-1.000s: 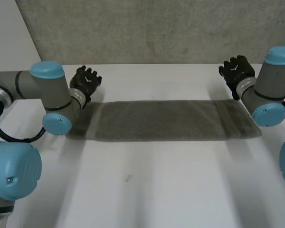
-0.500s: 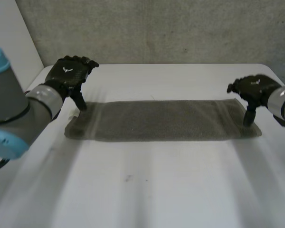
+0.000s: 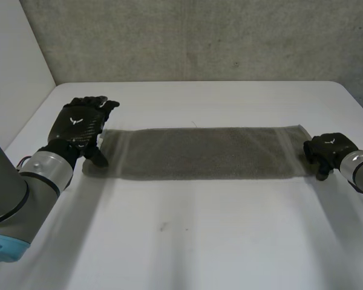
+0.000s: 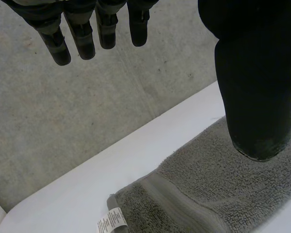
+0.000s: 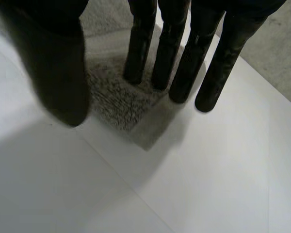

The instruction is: Fold the towel.

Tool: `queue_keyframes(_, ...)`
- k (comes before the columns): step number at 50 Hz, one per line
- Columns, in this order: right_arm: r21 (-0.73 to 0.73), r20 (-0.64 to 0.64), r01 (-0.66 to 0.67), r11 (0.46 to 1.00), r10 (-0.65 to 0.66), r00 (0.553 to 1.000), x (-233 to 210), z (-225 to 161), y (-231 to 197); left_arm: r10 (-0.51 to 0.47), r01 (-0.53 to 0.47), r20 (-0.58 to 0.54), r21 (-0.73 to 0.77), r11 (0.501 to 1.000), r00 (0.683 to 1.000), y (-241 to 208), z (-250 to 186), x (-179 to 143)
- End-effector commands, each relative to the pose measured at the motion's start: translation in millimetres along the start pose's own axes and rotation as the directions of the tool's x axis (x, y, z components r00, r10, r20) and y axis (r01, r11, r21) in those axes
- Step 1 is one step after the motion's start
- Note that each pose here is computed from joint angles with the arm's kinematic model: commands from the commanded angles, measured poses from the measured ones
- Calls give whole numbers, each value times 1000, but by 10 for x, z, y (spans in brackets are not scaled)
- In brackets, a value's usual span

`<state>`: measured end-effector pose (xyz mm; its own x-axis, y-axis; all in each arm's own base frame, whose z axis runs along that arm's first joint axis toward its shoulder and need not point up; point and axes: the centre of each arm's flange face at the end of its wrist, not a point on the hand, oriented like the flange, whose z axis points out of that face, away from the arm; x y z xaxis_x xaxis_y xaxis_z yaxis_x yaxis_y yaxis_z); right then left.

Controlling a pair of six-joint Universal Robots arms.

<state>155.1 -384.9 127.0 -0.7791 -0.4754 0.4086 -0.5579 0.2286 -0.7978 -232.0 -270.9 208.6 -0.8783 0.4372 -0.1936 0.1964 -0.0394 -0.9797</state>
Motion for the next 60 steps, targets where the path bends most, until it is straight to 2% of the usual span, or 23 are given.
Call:
queue_keyframes(1, 1, -49, 14, 1000, -14, 999, 144, 141, 85, 0, 0, -2, -4, 1000, 1000, 8, 0, 5)
queue_keyframes(7, -35, -195, 34, 999, -40, 980, 570, 179, 147, -3, 3, -5, -12, 1000, 1000, 28, -18, 17)
queue_keyframes(9, -81, -286, 72, 994, -92, 954, 908, 155, 240, -4, 3, -7, -14, 1000, 1000, 35, -24, 25)
queue_keyframes(12, -111, -317, 102, 989, -132, 939, 1077, 133, 301, -4, 4, -6, -16, 1000, 1000, 39, -33, 22)
queue_keyframes(14, -170, -365, 173, 970, -225, 903, 1372, 88, 374, -3, 3, -8, -19, 1000, 1000, 46, -42, 27)
queue_keyframes(18, -206, -391, 215, 955, -281, 876, 1538, 42, 371, -3, 3, -9, -22, 1000, 1000, 55, -47, 29)
queue_keyframes(26, -116, -445, 249, 961, -275, 852, 1585, -79, -83, -4, 4, -8, -25, 1000, 1000, 63, -52, 30)
queue_keyframes(28, 11, -409, 282, 959, -253, 876, 1198, -89, -541, -4, 3, -9, -23, 1000, 1000, 58, -55, 35)
queue_keyframes(29, 12, -409, 282, 959, -253, 877, 1196, -89, -543, -4, 3, -9, -23, 1000, 1000, 58, -55, 35)
queue_keyframes(31, 127, -347, 303, 945, -244, 905, 736, -107, -917, -3, 3, -9, -22, 1000, 1000, 53, -56, 34)
queue_keyframes(34, 178, -308, 314, 932, -250, 918, 475, -130, -1075, -3, 3, -8, -20, 1000, 1000, 49, -53, 33)
queue_keyframes(36, 281, -209, 345, 896, -293, 933, -149, -218, -1351, -5, 5, -9, -23, 1000, 1000, 58, -55, 35)
queue_keyframes(37, 281, -209, 345, 896, -293, 933, -152, -218, -1352, -5, 5, -9, -23, 1000, 1000, 58, -55, 35)
queue_keyframes(38, 331, -153, 355, 875, -321, 934, -479, -279, -1449, -4, 3, -9, -23, 1000, 1000, 58, -55, 35)
queue_keyframes(39, 372, -101, 359, 856, -347, 932, -788, -353, -1520, -4, 3, -9, -23, 1000, 1000, 58, -55, 35)
queue_keyframes(40, 373, -101, 359, 856, -348, 932, -791, -354, -1521, -4, 3, -9, -23, 1000, 1000, 58, -55, 35)
queue_keyframes(42, 438, 6, 360, 824, -403, 915, -1372, -481, -1546, -5, 5, -9, -25, 1000, 1000, 62, -57, 36)
queue_keyframes(45, 467, 61, 357, 809, -433, 900, -1651, -549, -1528, -4, 4, -10, -28, 1000, 1000, 70, -63, 39)
queue_keyframes(47, 490, 158, 356, 796, -483, 861, -2117, -647, -1405, -5, 5, -10, -30, 1000, 1000, 78, -68, 41)
queue_keyframes(48, 491, 158, 356, 795, -483, 861, -2119, -647, -1405, -5, 5, -10, -31, 1000, 1000, 79, -68, 41)
queue_keyframes(53, 479, 281, 373, 795, -541, 793, -2666, -737, -1062, -5, 5, -14, -33, 999, 1000, 89, -76, 51)
queue_keyframes(56, 470, 282, 379, 797, -543, 791, -2688, -735, -1030, -5, 5, -14, -33, 999, 1000, 89, -76, 51)
queue_keyframes(60, 450, 254, 371, 812, -515, 819, -2568, -768, -1101, -6, 5, -18, -35, 999, 1000, 96, -77, 63)
